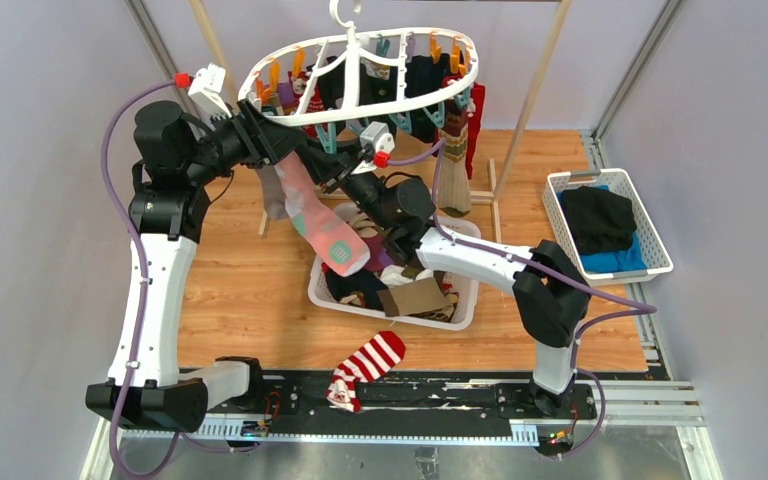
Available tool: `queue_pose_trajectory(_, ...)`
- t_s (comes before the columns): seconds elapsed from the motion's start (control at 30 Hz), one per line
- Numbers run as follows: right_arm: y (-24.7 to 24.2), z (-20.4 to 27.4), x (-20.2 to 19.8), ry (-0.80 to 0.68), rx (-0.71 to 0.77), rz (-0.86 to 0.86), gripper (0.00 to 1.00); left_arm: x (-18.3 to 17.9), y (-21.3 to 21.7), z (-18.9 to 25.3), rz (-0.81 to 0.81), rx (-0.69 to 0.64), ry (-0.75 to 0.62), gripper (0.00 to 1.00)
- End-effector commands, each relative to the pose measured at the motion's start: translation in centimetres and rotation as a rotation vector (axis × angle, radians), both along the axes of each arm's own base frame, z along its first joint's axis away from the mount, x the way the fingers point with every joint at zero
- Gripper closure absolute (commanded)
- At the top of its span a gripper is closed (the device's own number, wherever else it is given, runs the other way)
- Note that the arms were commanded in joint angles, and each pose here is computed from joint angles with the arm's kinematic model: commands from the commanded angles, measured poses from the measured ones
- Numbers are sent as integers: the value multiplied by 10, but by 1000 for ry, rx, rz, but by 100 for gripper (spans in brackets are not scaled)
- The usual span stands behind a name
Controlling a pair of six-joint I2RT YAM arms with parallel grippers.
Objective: Clip the socks to the hanger
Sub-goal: Open the clamp at the hanger.
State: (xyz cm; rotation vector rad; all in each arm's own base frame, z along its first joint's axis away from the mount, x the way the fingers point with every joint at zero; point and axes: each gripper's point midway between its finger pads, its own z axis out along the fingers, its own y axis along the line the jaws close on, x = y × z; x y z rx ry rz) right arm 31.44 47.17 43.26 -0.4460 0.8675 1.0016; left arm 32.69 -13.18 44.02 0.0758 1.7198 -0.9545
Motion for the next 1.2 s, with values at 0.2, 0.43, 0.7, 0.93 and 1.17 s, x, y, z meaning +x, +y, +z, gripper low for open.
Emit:
queue_pose_trajectory(0.2, 30, 0, -45, -74, -54, 143, 100, 16, 11, 36, 82, -2, -157, 52)
queue_pose_trajectory(0.43, 27, 4, -44, -62, -37, 128, 100, 9, 16, 38, 124, -46, -195, 39)
queue_pose_trajectory(0.7, 27, 1, -46, -61, -51, 139, 100, 4, 18, 42, 147, -89, -229, 41)
queue_pose_trajectory(0.93, 31, 2, -50, -65, -74, 164, 100, 9, 16, 41, 136, -118, -198, 45)
queue_pose_trajectory(1.17, 32, 1, -53, -83, -103, 173, 100, 14, 14, 38, 127, -134, -182, 49)
